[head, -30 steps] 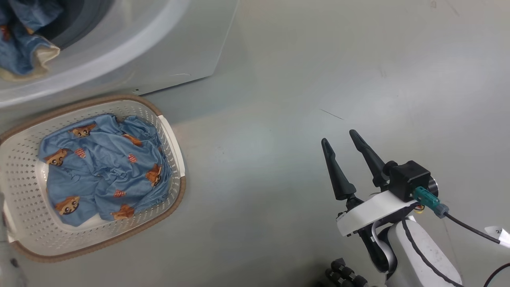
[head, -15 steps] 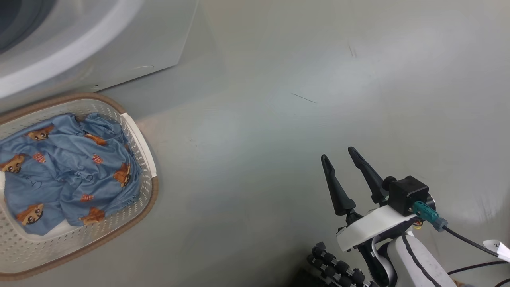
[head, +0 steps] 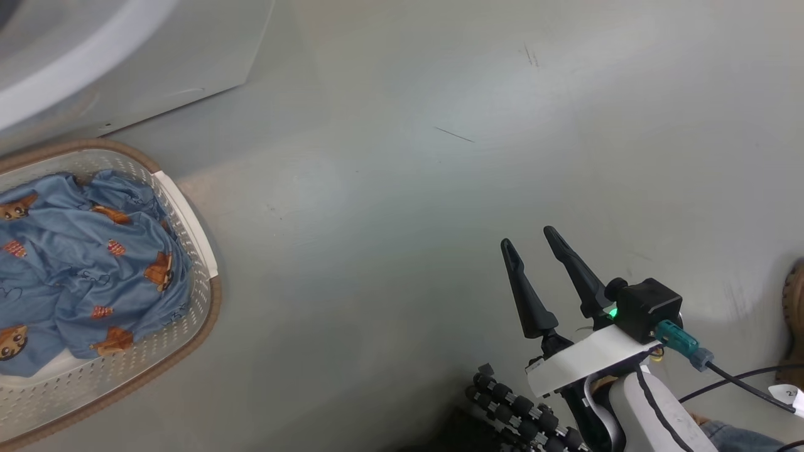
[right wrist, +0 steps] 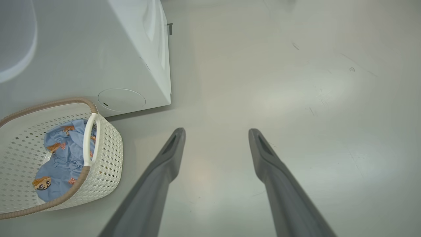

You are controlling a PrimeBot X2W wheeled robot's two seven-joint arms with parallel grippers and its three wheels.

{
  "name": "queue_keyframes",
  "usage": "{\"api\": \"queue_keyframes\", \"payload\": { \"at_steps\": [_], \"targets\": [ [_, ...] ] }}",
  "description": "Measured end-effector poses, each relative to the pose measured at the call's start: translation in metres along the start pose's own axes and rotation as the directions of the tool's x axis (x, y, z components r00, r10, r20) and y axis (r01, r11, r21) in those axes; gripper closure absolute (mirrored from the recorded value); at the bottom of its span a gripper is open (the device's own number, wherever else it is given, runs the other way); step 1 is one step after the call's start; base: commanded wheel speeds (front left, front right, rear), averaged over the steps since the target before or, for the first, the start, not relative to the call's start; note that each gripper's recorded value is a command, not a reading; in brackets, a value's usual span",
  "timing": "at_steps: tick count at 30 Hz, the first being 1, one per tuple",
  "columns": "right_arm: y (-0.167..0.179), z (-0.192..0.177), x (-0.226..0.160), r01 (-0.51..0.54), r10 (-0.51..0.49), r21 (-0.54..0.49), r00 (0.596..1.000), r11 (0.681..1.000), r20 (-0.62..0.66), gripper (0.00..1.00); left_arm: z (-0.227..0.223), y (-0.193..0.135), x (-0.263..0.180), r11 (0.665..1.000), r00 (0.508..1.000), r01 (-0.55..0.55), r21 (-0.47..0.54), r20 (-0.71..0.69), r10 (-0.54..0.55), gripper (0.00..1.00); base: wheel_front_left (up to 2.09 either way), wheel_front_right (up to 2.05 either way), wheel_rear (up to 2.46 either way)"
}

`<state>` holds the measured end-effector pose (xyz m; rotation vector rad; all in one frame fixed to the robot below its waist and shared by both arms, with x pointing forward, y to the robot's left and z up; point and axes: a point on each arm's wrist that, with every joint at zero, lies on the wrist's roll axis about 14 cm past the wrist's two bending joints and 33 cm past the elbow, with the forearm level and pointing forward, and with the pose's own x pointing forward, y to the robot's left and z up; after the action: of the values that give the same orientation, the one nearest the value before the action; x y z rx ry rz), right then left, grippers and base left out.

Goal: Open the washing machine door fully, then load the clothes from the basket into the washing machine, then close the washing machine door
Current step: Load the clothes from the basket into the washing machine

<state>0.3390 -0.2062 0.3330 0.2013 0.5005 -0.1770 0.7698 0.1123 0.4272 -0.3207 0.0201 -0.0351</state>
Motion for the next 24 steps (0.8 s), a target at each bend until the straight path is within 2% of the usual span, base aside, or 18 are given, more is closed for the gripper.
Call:
{"api": "queue_keyframes", "payload": {
  "at_steps": [5,8,15,17,20,21,24],
  "targets": [
    [-0.002,0.003,0.002,0.009,-0.009,-0.002,1.0,1.0,0.007,0.0,0.029,0.005,0.015,0.994,0.991,-0.05,-0.093,0.117,0.061,1.0,0.0,0.0,0.0],
    [-0.003,-0.003,0.003,0.014,-0.014,-0.003,1.0,1.0,-0.009,0.0,0.03,0.002,0.018,0.993,0.988,-0.045,-0.105,0.145,0.06,1.0,0.0,0.0,0.0],
    [-0.002,-0.006,0.002,0.014,-0.014,0.009,1.0,1.0,-0.021,0.0,-0.009,-0.019,0.016,0.997,0.999,0.005,-0.075,0.046,-0.002,1.0,0.0,0.0,0.0],
    [-0.001,-0.006,0.002,0.013,-0.012,0.011,1.0,1.0,-0.02,0.0,-0.015,-0.021,0.016,0.998,1.0,0.013,-0.056,0.024,-0.012,0.66,0.0,0.0,0.0],
    [-0.002,-0.005,0.002,0.018,-0.018,0.016,1.0,1.0,-0.017,0.0,-0.025,-0.026,0.012,0.999,0.999,0.036,-0.011,-0.007,-0.037,0.66,0.0,0.0,0.0],
    [-0.004,-0.005,0.001,0.024,-0.024,0.015,1.0,1.0,-0.015,0.0,-0.03,-0.026,0.01,0.999,0.999,0.036,-0.005,-0.027,-0.036,0.0,0.0,0.0,0.0],
    [-0.004,-0.004,0.001,0.025,-0.024,0.017,1.0,1.0,-0.012,0.0,-0.041,-0.022,0.003,0.999,0.996,0.031,0.03,-0.079,-0.028,0.0,0.0,0.0,0.0]
  ]
}}
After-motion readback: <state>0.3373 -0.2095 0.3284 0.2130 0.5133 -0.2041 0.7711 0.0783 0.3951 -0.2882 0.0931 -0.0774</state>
